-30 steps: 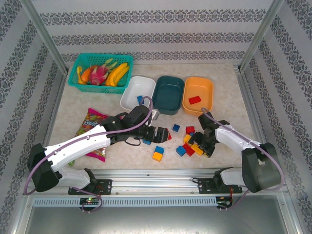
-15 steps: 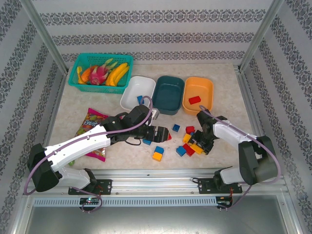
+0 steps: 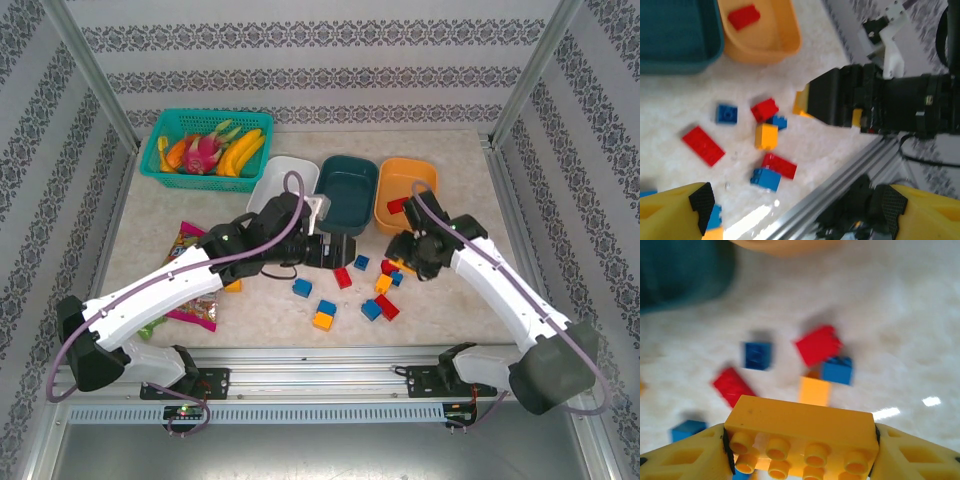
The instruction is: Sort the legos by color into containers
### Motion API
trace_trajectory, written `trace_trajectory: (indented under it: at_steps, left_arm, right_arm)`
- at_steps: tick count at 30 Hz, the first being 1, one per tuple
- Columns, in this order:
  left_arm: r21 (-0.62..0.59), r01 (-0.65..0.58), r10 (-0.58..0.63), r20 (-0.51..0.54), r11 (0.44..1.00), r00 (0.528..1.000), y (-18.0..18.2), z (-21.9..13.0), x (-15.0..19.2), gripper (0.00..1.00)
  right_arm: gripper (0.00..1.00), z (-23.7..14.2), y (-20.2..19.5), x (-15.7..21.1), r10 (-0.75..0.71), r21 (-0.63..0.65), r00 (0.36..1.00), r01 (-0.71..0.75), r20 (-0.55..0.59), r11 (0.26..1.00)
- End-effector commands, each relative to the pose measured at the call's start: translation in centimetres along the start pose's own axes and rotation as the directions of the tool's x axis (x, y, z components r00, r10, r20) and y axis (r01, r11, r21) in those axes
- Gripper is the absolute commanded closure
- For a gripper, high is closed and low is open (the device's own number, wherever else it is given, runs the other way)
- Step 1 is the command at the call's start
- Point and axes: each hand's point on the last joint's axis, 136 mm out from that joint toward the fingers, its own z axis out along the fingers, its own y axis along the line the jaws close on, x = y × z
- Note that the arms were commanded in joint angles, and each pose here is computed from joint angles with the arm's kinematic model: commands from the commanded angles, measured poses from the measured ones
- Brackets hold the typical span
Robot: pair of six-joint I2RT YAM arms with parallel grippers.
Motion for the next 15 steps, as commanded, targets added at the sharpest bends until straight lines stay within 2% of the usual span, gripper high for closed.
trace_trajectory:
  at_steps: [1, 4, 8, 15]
  left_arm:
    - [-0.047, 0.055, -0.052, 0.06, 0.997, 0.997, 1.5, -0.7, -3.3, 0.1]
    - [-0.079, 0.11, -0.1, 0.113, 0.991, 0.989, 3.5, -1.2, -5.7, 0.09]
    - [-0.108, 0.187, -0.165, 0.19, 0.976, 0.968, 6.5, -1.9, -8.3, 0.08]
    - [-0.188, 0.275, -0.233, 0.218, 0.943, 0.948, 10.8, -2.0, -8.6, 0.08]
  right_arm:
    - [0.49, 1.0, 3.7, -2.6, -0.109, 0.0, 0.993, 0.109, 0.033, 0.994]
    - [0.49, 2.8, 7.6, -5.4, -0.139, -0.028, 0.99, 0.14, 0.04, 0.99]
    - [0.49, 7.1, 10.5, -8.4, -0.177, -0.006, 0.984, 0.177, 0.013, 0.984]
    - [0.49, 15.8, 12.2, -11.7, -0.148, 0.036, 0.985, 0.152, -0.085, 0.988]
